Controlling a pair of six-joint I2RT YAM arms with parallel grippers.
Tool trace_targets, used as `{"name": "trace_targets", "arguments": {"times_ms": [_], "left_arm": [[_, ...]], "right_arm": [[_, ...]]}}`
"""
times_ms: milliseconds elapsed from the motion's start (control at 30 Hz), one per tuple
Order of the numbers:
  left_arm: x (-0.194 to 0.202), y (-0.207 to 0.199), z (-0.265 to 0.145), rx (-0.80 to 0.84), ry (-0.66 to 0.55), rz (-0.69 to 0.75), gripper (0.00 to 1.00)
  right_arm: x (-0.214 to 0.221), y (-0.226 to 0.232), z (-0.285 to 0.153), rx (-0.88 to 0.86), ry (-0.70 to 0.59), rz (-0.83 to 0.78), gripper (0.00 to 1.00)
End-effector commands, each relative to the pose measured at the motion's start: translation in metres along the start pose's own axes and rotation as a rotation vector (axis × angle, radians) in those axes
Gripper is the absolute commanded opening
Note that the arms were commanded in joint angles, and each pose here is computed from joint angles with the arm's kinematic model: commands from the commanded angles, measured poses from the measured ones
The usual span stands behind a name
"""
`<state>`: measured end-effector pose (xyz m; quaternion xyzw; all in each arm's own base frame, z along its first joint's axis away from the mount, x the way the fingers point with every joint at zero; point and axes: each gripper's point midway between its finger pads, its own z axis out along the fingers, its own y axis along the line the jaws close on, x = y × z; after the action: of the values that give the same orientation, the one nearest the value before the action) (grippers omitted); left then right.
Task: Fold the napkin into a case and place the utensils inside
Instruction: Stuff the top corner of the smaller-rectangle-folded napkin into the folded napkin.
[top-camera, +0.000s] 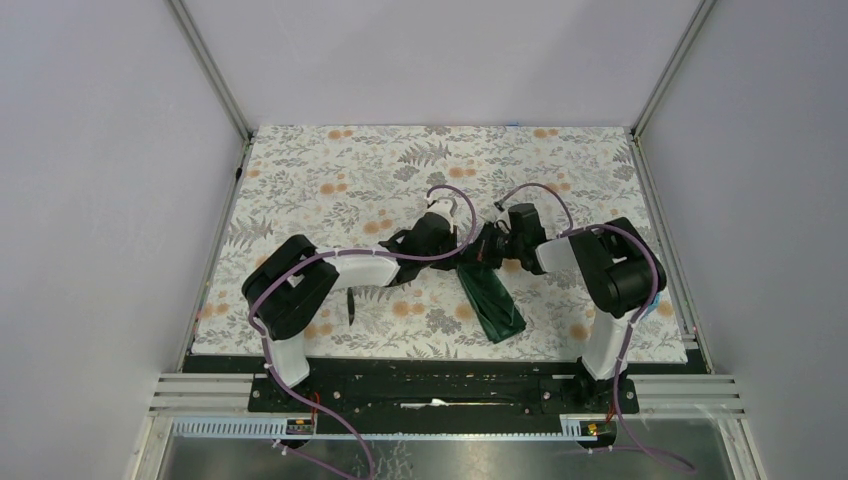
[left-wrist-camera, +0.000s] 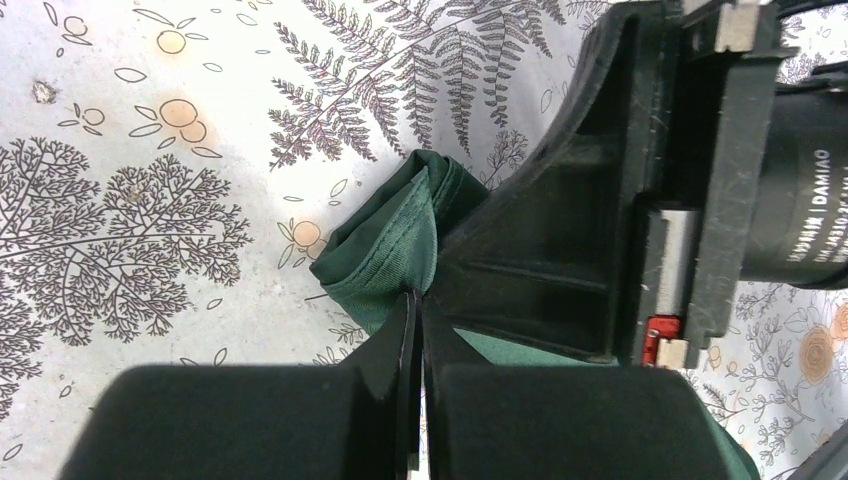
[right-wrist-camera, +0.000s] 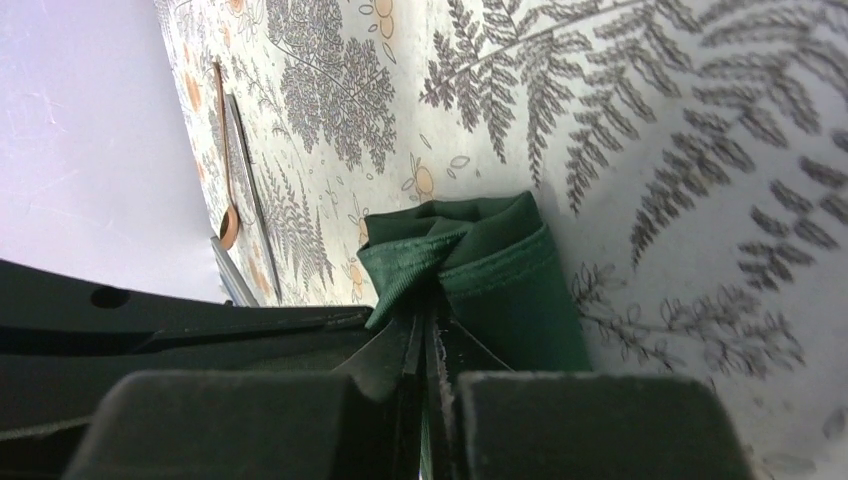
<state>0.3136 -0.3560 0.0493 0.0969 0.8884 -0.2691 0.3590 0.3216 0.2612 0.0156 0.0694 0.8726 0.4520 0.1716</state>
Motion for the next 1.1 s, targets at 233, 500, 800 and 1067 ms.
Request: {"name": "trace_targets", "arguments": {"times_ms": [233, 500, 800, 1067], "left_arm": [[-0.028, -0.017, -0.011, 0.053, -0.087, -0.030, 0.00], [-0.027, -0.024, -0.009, 0.086, -0.079, -0.039, 0.00], [-0.019, -0.018, -0.002, 0.062, -0.060, -0.060, 0.00], [-0.015, -0.013, -0.006, 0.049, -0.057, -0.055, 0.00]], "right_arm": [[-0.004, 0.004, -0.029, 0.011, -0.010, -0.033, 0.09], [0.003, 0.018, -0.006, -0.081, 0.021, -0.019, 0.00], [0.017, 0.010, 0.006, -0.144, 0.056, 0.093, 0.00], [0.004, 0.002, -0.040, -0.054, 0.022, 0.043, 0.09]]}}
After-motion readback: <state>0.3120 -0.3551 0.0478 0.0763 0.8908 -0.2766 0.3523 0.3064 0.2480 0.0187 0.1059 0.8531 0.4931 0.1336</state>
